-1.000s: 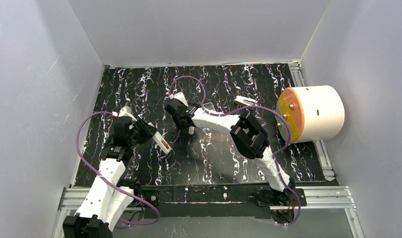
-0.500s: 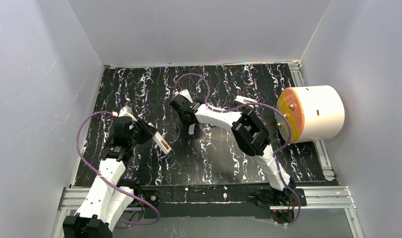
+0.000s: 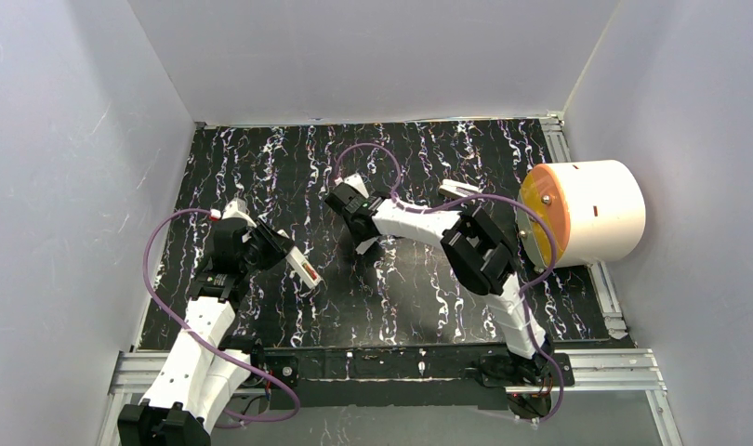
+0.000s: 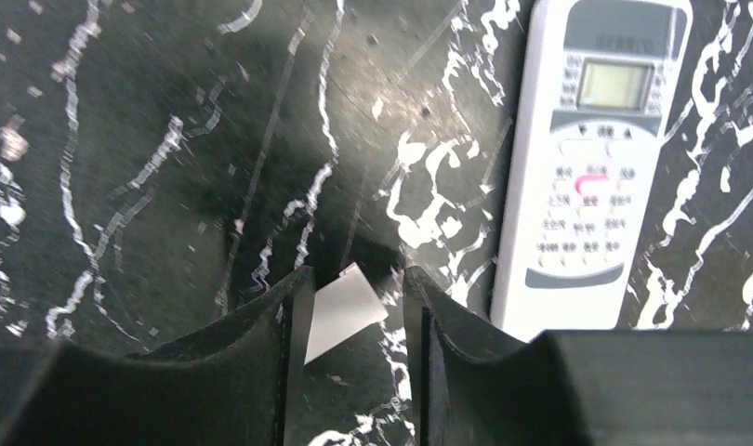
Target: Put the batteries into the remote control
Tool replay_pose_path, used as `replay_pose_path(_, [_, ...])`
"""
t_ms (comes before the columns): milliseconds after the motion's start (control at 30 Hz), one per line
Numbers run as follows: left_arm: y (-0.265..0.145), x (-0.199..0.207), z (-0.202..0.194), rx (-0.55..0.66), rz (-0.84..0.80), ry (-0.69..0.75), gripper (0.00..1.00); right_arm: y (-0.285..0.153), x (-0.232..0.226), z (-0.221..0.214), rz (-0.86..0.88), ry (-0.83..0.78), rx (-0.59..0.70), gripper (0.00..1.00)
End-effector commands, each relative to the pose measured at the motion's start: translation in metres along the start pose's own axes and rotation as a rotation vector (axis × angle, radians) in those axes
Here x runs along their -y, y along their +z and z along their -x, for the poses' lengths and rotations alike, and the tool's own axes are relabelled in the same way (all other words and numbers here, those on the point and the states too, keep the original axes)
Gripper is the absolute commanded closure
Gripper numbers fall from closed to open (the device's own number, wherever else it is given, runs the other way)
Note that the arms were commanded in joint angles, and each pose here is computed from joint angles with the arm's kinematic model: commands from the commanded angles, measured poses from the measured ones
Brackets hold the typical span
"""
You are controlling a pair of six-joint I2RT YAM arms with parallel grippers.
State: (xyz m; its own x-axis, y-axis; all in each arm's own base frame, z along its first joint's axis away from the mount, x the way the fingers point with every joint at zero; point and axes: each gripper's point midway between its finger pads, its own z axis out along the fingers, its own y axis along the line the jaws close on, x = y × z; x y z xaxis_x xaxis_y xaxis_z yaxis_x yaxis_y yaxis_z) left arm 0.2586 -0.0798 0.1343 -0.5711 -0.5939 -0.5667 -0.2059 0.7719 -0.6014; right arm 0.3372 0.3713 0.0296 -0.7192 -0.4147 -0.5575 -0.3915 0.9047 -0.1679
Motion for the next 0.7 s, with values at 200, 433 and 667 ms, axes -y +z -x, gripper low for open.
replay_pose_path(200, [0.001, 0.003, 0.001, 0.011, -0.024, -0.010, 1.00, -0.024, 0.033, -0.063, -0.068, -0.002, -0.190, 0.55])
replay_pose_path(433, [0.002, 0.003, 0.000, 0.007, -0.028, -0.013, 1.00, -0.039, 0.009, -0.081, 0.139, -0.075, -0.216, 0.55])
replay_pose_path(667, [0.002, 0.003, 0.001, 0.008, -0.027, -0.012, 1.00, -0.052, 0.006, -0.077, 0.218, -0.151, -0.186, 0.49])
